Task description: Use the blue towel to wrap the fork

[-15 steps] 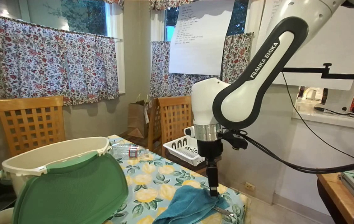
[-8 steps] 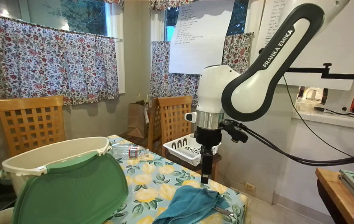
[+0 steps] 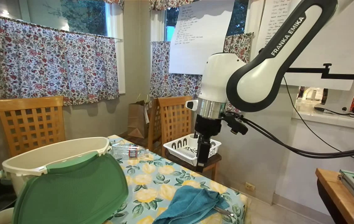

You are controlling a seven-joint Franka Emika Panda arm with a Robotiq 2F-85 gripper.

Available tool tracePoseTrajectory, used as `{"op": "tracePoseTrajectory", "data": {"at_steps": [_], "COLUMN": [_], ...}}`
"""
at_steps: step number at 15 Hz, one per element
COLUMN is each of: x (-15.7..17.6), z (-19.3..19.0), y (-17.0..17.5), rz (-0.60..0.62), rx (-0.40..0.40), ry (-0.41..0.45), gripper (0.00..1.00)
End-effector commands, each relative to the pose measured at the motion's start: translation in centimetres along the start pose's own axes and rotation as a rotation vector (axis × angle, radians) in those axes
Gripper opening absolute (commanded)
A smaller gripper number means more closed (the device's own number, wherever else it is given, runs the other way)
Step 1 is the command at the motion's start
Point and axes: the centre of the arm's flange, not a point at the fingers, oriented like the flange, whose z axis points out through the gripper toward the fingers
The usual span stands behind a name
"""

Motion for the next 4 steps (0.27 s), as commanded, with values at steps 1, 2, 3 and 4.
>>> {"op": "tracePoseTrajectory", "data": {"at_steps": [1,2,3,4], "x": [-0.03,-0.06,-0.07,-0.07], "z": [0.09,0.17,0.21,0.21], "y": [0.00,-0.01,-0.01,-0.01], "rz": [0.000,0.000,0.000,0.000], "rx": [0.000,0.001,0.001,0.001], "ry": [-0.002,-0.003,-0.004,-0.004], "gripper": [1.00,1.00,1.00,1.00]}}
